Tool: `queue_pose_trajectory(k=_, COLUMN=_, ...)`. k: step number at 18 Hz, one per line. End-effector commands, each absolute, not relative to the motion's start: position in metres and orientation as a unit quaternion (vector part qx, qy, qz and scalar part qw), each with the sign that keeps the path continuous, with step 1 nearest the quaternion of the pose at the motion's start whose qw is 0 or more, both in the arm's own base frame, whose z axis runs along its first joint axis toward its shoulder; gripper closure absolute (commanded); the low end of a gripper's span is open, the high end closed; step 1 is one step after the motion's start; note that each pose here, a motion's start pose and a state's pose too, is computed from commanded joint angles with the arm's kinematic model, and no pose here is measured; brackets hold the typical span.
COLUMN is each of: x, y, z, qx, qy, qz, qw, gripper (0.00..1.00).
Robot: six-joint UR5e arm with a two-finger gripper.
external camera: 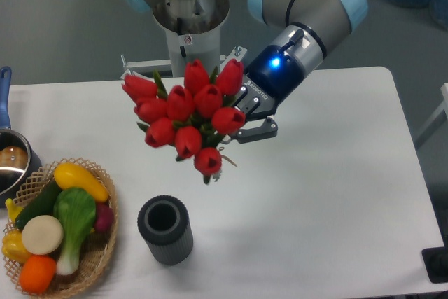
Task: Insert the flowers into the vase
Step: 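Lower the tulip stems into the opening of the grey vase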
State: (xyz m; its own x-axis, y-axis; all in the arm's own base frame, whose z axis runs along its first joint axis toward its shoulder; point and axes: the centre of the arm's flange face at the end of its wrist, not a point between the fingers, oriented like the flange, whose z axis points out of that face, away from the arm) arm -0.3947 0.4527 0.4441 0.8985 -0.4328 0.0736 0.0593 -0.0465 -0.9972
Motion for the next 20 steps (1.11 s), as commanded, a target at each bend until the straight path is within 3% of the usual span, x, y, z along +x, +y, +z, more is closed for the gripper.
queue_pose_trajectory(k=11, x=-0.399, y=0.505, z=0.417, qx=-0.686, qy=0.170, qz=-0.202, qw=0.678, gripper=0.85)
queue_pose_trajectory(k=20, x=-0.399, y=0.518, z=0.395, qx=-0.688, qy=0.164, qz=-0.220, qw=0.672, gripper=0.85)
